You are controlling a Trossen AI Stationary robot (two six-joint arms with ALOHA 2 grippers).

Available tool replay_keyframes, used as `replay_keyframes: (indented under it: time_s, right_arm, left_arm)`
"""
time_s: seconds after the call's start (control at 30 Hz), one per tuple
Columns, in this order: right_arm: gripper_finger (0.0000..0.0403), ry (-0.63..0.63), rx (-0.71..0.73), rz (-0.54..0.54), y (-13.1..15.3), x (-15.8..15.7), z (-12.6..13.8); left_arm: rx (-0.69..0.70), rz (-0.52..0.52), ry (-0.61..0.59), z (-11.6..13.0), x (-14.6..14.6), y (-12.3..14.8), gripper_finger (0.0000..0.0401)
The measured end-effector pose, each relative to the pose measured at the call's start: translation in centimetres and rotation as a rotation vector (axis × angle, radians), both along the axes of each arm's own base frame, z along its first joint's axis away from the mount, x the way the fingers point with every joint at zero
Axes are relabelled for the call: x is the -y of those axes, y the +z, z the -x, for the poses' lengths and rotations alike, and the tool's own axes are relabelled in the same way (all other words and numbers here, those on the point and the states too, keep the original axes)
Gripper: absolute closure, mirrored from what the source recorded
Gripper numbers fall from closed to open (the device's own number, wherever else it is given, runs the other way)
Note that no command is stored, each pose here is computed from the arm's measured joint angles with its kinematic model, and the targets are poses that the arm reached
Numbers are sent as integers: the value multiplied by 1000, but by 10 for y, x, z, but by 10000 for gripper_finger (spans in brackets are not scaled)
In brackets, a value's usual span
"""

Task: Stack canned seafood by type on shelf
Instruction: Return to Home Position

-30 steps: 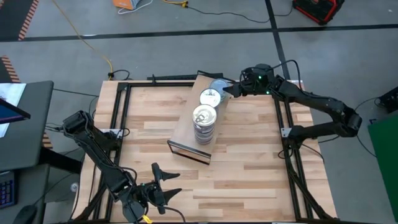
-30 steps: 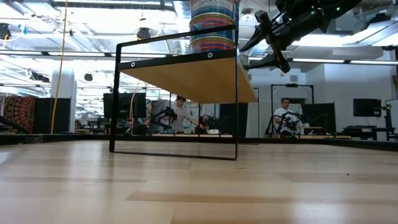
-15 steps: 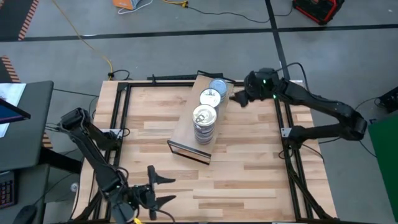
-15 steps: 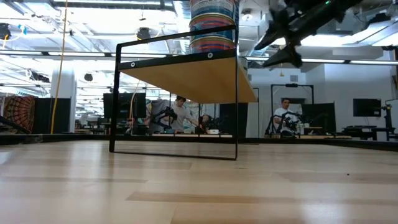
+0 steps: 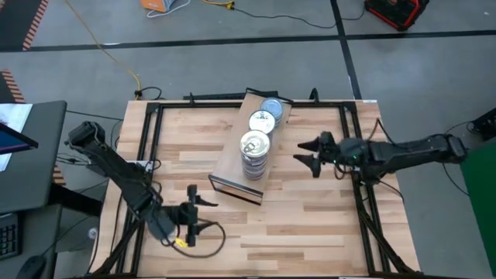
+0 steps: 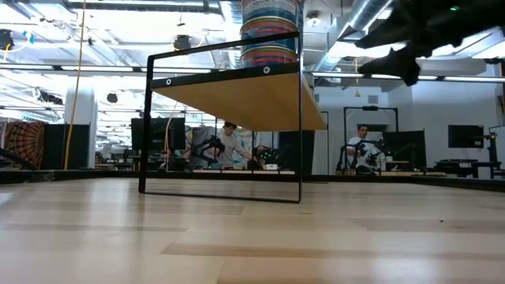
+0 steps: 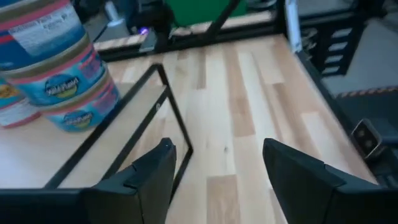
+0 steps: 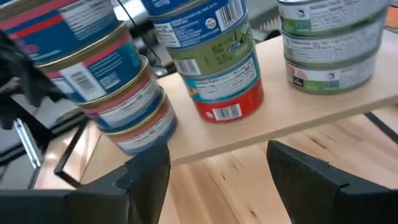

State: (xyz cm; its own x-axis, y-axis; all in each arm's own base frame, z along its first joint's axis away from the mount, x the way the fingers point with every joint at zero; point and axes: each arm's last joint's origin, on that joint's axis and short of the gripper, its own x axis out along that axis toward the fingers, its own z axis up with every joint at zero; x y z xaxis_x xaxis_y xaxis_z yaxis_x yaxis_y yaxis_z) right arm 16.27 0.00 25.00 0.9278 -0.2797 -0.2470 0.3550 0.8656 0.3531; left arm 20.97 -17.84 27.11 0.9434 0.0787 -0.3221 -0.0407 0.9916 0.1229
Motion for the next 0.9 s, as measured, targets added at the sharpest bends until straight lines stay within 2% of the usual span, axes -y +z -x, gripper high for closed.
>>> replay_keyframes:
  time_s: [0.13, 0.3, 0.43, 0.6, 0.7, 0.9]
  right_arm:
    - [110, 16, 89, 12, -16, -18, 13]
    - [110, 5, 178, 77, -25, -35, 24]
    - [110, 48, 218, 120, -29, -49, 28]
    - [110, 77, 273, 187, -21, -60, 33]
    - [110, 85, 303, 225, -15, -67, 37]
    - [110, 40, 255, 286, -17, -74, 44]
  left_arm:
    - [71, 33, -33, 5, -21, 3, 182]
    - [149, 107, 3, 23, -52, 4, 195]
    - [196, 196, -7, 36, -70, -13, 202]
    - [241, 243, 12, 46, -85, -43, 212]
    - [271, 256, -3, 53, -90, -53, 218]
    - [322, 248, 31, 70, -108, -61, 229]
